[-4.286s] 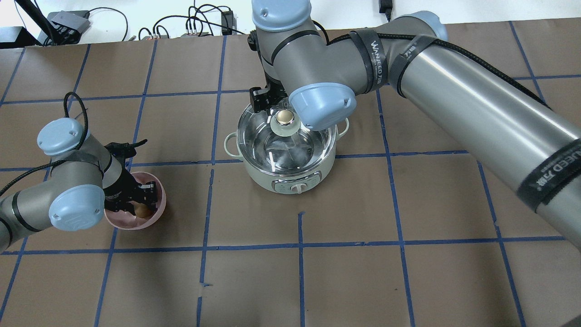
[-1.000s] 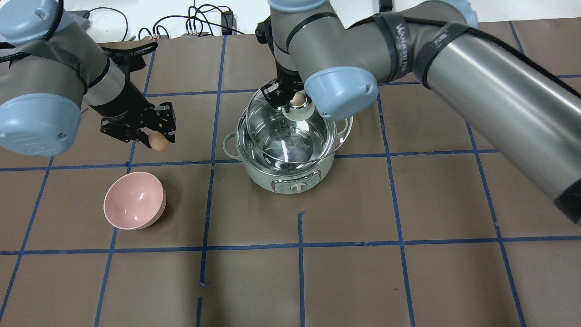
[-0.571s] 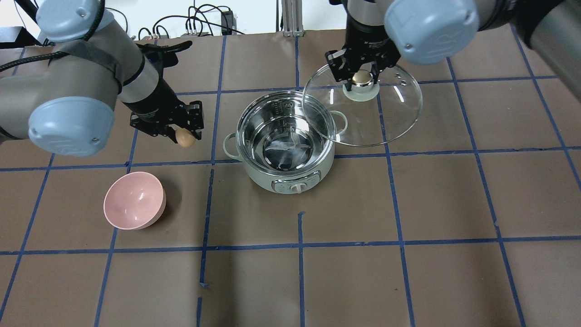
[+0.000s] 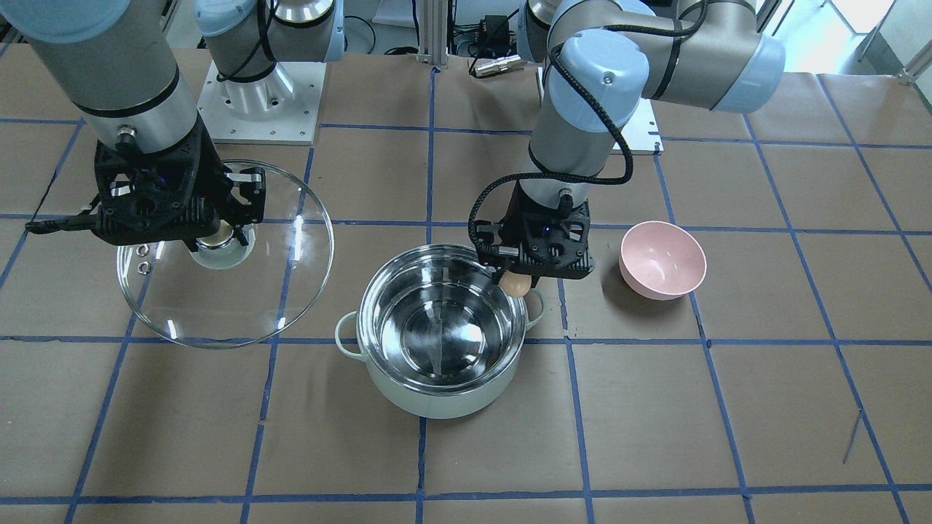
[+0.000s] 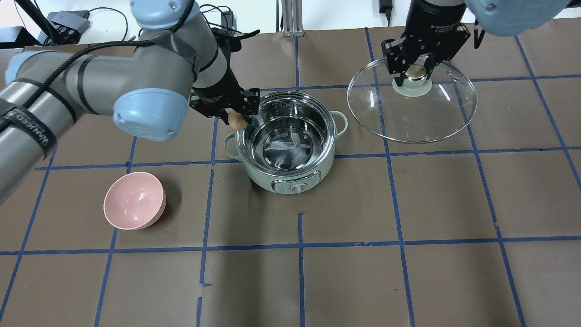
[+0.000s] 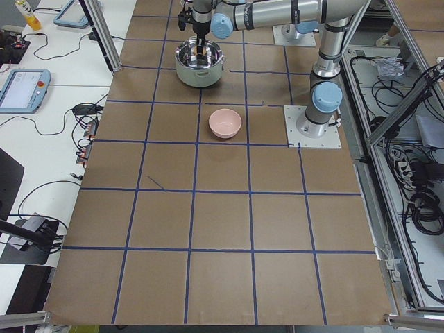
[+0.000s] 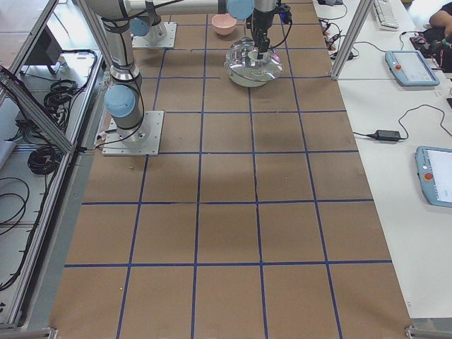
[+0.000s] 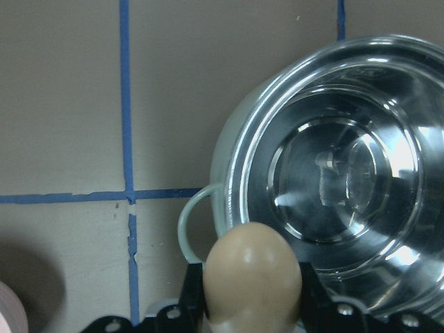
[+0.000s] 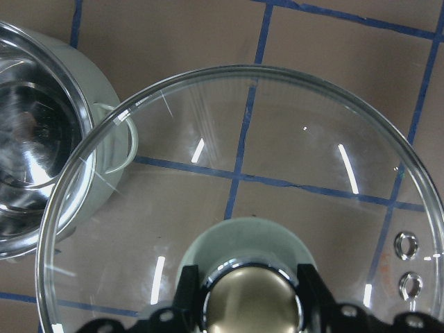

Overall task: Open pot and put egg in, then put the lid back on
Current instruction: 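Carry the lid aside with the right gripper while the left brings the egg over, then lower the egg into the pot and open the left gripper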

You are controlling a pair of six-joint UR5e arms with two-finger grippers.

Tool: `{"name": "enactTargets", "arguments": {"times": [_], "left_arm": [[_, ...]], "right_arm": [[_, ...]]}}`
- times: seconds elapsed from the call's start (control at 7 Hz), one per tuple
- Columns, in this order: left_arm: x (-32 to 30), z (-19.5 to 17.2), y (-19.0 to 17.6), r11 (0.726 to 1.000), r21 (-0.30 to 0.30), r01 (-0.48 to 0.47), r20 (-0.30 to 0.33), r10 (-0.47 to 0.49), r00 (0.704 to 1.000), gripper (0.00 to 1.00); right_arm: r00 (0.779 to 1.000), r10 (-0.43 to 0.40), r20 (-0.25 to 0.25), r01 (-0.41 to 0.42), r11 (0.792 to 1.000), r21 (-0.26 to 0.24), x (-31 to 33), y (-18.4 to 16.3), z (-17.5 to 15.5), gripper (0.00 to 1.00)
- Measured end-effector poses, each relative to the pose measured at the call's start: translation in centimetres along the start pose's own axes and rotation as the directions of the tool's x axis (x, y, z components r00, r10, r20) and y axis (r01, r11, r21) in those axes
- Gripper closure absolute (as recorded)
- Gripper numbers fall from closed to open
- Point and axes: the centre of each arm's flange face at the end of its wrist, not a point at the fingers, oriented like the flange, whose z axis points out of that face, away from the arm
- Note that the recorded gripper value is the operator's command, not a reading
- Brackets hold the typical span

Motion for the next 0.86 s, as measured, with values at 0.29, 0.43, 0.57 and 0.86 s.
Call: {"name": "enactTargets", "arguments": {"times": [0.29, 0.43, 0.57, 0.86], "left_arm": [[1.9, 2.9, -0.7, 1.000, 0.011, -0.004, -0.003, 0.004, 1.000, 0.84], [2.6, 4.0, -0.6, 1.000, 0.009, -0.010, 0.000, 0.010, 1.000, 0.84], [3.2, 4.9, -0.5, 1.000, 0.006, -0.015, 0.001, 0.015, 1.000, 0.82], [3.6, 6.2, -0.3, 1.000, -0.003, -0.015, 0.039, 0.015, 0.999, 0.62]], "right_arm": [[1.000, -0.013, 0.000, 0.013, 1.000, -0.001, 0.9, 0.0, 0.0, 0.96], [1.000, -0.014, 0.000, 0.014, 1.000, -0.001, 1.0, 0.1, 0.0, 0.96], [1.000, -0.014, -0.001, 0.014, 1.000, -0.002, 1.0, 0.2, 0.0, 0.96], [1.000, -0.015, -0.001, 0.015, 1.000, 0.002, 0.9, 0.3, -0.1, 0.96]]}}
